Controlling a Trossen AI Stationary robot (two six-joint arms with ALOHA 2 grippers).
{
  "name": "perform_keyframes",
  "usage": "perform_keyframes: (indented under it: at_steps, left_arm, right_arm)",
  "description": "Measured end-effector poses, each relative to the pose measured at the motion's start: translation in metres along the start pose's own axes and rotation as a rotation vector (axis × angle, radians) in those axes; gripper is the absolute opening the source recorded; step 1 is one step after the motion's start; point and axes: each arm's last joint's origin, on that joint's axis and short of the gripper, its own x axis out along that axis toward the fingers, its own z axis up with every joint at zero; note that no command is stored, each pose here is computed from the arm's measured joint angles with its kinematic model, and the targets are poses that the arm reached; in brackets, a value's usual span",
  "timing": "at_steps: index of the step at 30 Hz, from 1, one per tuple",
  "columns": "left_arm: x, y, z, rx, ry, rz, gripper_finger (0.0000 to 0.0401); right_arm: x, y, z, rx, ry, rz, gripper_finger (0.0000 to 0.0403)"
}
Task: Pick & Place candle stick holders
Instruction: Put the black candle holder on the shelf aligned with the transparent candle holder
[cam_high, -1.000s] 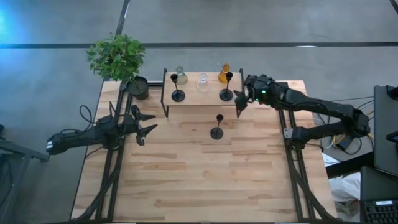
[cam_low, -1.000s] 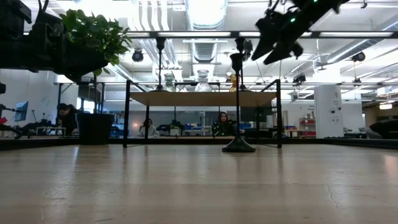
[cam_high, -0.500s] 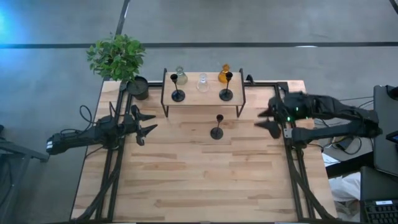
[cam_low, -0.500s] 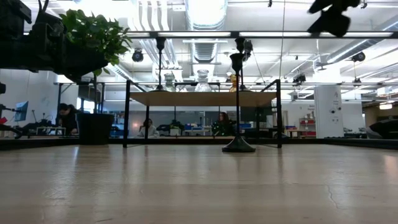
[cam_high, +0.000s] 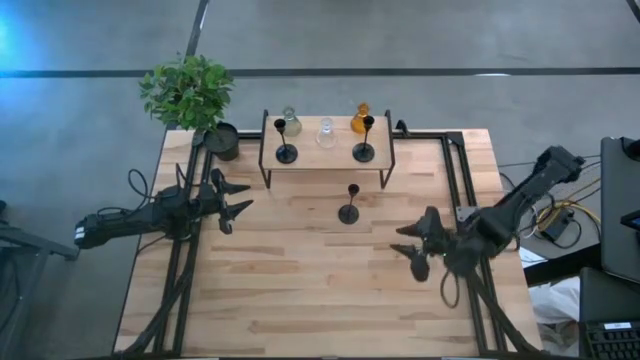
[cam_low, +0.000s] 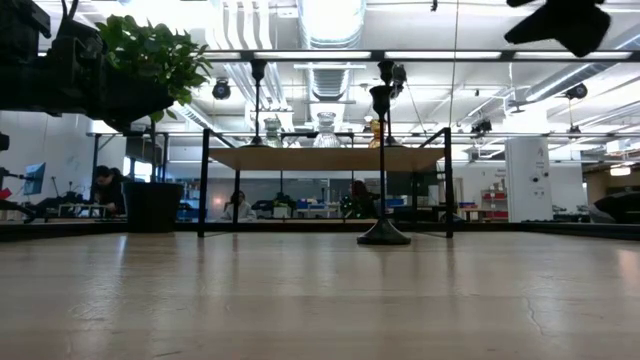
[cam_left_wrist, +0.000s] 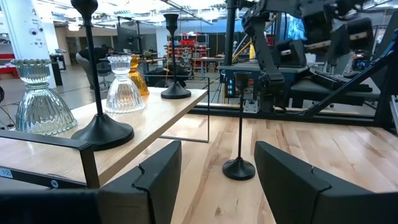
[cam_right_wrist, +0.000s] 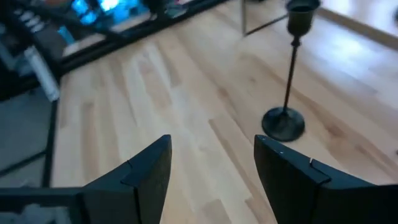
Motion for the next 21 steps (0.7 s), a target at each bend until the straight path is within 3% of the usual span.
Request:
perform_keyframes:
  at_steps: [10,14,21]
  left_arm:
    - [0.000,0.000,0.000,0.000,0.000,0.000,0.0209]
    - [0.000,0.000,0.000,0.000,0.000,0.000,0.0209]
    - [0.000,0.000,0.000,0.000,0.000,0.000,0.0209]
  right_arm:
    - [0.044,0.023,-0.043,-0.012,-0.073,-0.217,0.0219]
    - [0.063,0.024,-0.047,-0.035,-0.153,-0.323,0.0219]
    - [0.093,0.019,-0.046,-0.039,-0.158,-0.434,0.0219]
